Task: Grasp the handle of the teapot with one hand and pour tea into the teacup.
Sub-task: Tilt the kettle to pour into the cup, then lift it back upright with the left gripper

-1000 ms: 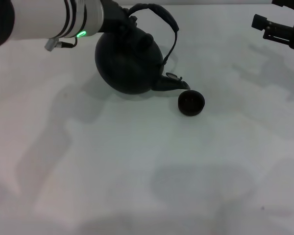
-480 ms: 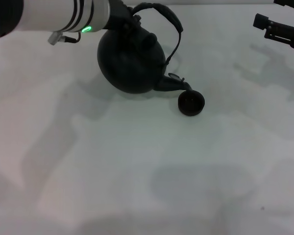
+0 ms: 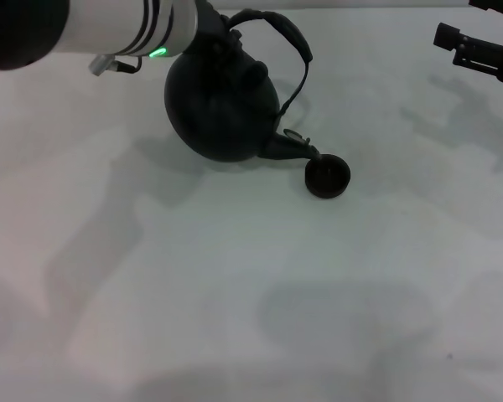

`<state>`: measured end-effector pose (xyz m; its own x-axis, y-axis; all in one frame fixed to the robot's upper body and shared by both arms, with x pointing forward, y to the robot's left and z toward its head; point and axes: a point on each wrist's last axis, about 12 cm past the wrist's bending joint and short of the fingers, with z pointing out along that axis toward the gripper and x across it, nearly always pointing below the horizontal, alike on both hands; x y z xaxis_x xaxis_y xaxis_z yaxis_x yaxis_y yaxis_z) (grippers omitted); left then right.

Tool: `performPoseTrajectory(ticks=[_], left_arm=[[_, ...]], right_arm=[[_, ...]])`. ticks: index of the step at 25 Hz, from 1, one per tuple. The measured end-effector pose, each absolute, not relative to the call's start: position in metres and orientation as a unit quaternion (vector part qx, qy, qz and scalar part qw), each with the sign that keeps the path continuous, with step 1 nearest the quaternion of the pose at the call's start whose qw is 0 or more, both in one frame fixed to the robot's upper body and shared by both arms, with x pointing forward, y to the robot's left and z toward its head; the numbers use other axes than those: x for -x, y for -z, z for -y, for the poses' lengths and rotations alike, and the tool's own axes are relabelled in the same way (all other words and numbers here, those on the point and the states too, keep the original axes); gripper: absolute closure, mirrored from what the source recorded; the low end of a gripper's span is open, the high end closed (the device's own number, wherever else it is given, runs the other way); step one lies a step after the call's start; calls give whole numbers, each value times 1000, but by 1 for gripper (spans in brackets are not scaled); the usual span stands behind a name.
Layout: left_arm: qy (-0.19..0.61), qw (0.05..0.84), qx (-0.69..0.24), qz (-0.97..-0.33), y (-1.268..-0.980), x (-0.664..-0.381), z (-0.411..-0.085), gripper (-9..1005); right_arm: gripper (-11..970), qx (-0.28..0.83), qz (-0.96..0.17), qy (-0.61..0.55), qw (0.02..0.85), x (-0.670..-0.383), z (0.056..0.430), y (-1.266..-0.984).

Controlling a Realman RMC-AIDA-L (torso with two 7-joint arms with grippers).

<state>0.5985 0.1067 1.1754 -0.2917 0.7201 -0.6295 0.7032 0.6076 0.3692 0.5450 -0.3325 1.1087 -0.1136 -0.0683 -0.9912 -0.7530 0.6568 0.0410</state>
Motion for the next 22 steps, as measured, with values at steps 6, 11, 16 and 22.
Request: performPoseTrajectory(ticks=[6, 11, 16, 22], left_arm=[[-12, 393, -447, -803, -1175, -598, -105, 857], [-21, 387, -454, -802, -1175, -597, -103, 857], [-33, 383, -459, -801, -1176, -597, -99, 858], [-37, 380, -465, -799, -1177, -596, -95, 859]], right_arm=[[83, 293, -689, -286, 597, -545, 335, -1109], [82, 294, -689, -287, 597, -544, 334, -1109], [82, 295, -688, -287, 598, -544, 334, -1108], [83, 295, -688, -287, 597, -544, 334, -1108]])
